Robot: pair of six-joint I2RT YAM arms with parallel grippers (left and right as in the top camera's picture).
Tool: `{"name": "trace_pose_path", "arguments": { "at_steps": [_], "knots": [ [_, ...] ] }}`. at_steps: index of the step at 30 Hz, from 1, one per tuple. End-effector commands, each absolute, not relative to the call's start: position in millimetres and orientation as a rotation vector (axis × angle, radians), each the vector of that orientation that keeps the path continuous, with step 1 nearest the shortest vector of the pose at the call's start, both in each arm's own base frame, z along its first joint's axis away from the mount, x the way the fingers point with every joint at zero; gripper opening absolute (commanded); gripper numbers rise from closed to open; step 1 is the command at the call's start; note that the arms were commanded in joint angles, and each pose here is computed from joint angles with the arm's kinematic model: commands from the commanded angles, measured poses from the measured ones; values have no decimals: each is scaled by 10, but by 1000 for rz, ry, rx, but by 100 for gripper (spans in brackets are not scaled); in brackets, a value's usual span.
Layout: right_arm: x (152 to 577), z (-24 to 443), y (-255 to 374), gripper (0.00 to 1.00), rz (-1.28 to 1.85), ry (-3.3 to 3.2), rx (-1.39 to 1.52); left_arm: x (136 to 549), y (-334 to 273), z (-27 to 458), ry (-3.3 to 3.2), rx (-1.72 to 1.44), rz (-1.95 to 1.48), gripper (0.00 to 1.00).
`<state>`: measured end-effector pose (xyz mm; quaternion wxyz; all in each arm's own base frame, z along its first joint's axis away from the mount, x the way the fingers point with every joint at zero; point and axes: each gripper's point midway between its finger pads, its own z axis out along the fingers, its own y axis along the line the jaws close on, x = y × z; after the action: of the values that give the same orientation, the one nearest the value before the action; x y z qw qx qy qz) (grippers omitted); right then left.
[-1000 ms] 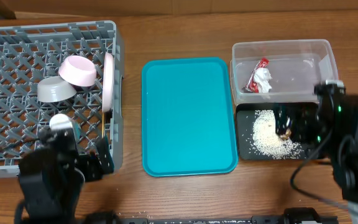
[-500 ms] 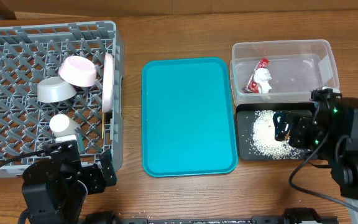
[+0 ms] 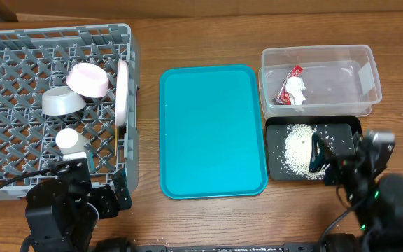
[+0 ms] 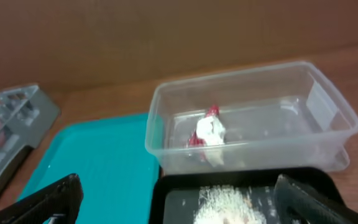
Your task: Sort waste into correct bins and load items into the dishwasher
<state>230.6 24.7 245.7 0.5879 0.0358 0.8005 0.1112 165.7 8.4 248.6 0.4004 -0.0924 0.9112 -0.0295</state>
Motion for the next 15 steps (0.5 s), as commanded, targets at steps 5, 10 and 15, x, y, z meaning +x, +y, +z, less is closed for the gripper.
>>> {"name": "trace_pose_path", "arguments": {
  "at_steps": [5,10,15],
  "knots": [
    [2292,2162,247,100,260,1608,47,1655,60,2474,2303,-244,-96,100],
    [2434,2122,95,100,204,1422,81,1650,60,2468,2306,-244,-96,100],
    [2462,1725,85,100,204,1583,108,1651,59,2468,2306,-244,-96,100]
  ]
}}
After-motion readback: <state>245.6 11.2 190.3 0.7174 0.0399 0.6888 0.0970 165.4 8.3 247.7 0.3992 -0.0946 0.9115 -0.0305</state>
